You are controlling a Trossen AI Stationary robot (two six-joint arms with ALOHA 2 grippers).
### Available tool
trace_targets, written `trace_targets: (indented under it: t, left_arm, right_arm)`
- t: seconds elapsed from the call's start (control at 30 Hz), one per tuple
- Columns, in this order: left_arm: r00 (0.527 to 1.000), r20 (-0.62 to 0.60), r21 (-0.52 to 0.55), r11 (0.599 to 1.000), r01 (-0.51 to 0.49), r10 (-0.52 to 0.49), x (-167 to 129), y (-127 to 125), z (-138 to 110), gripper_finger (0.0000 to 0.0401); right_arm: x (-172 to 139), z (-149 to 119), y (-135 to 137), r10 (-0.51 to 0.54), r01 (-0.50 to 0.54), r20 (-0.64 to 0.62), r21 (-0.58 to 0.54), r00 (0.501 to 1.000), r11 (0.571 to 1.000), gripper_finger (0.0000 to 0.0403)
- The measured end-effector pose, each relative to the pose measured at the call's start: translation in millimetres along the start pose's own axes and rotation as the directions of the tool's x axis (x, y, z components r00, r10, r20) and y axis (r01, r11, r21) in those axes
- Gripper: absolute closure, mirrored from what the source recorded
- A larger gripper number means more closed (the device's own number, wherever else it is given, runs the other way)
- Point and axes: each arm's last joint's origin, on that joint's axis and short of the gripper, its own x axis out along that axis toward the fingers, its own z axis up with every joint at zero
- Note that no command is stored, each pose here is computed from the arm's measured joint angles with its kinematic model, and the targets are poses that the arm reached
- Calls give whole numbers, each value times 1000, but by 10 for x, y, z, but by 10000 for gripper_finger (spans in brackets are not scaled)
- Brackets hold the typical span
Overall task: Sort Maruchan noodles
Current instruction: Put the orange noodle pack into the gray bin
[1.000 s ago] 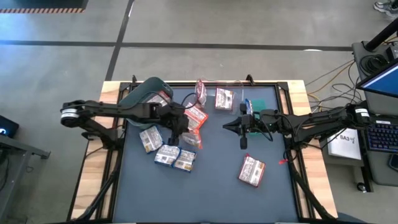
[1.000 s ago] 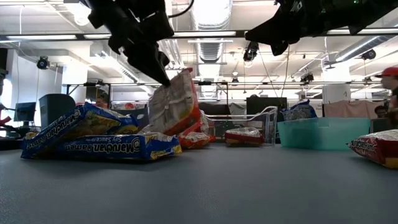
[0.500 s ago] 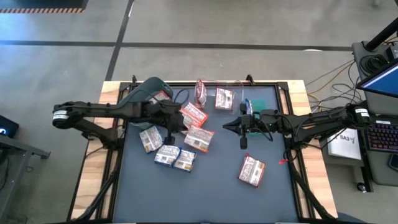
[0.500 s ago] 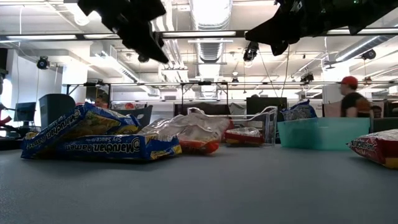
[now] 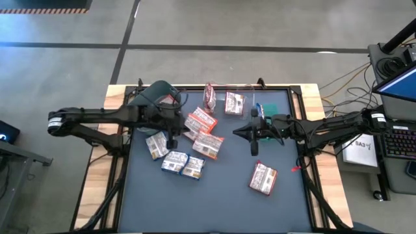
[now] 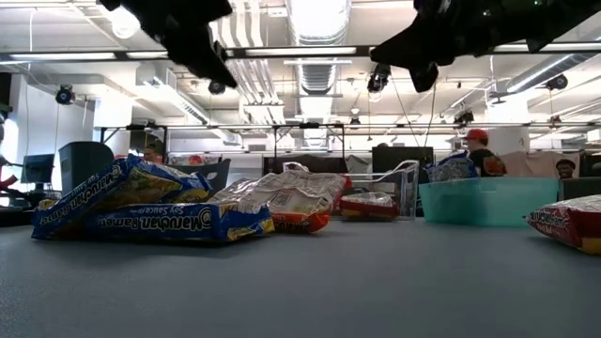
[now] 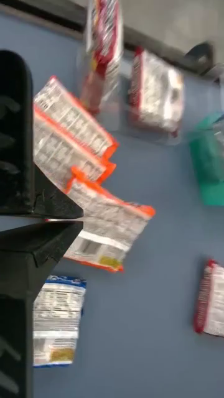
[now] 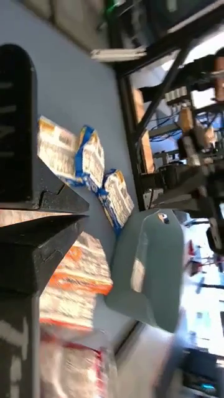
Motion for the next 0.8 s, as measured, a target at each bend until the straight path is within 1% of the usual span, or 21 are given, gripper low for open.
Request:
trace_targets:
  t: [0.13,0.2,0.3,0.43,0.53,0.6,0.63,0.7,0.8]
  left_arm:
    - [1000,-15,-9,1000,4,-4,196,-26,-147,401]
    - [1000,-13,-9,1000,11,-11,292,-43,-232,401]
    - [1000,-10,-15,1000,13,-13,434,-65,-353,401]
    - [1000,-6,-55,998,14,-15,614,-87,-482,401]
    - [1000,1,-89,996,14,-14,733,-97,-537,401]
    - [1000,-15,-97,995,16,-17,797,-101,-563,401]
    - [999,-28,-99,995,17,-20,827,-105,-579,401]
    - [999,-44,-110,994,19,-24,880,-110,-598,401]
    - [998,-61,-141,990,19,-28,939,-114,-626,401]
  right_arm:
    - [109,-127,20,-5,15,-70,145,998,989,394]
    - [196,-231,33,-33,56,-113,204,993,977,394]
    - [329,-382,12,-91,145,-175,327,980,934,394]
    - [513,-468,4,-107,204,-232,450,967,869,394]
    - [657,-418,21,-106,208,-237,463,966,862,387]
    - [756,-356,37,-110,227,-268,455,957,861,376]
    - [794,-326,45,-117,248,-302,445,946,861,368]
    - [859,-279,53,-140,314,-399,414,906,855,348]
    - [927,-198,46,-193,438,-539,375,820,817,307]
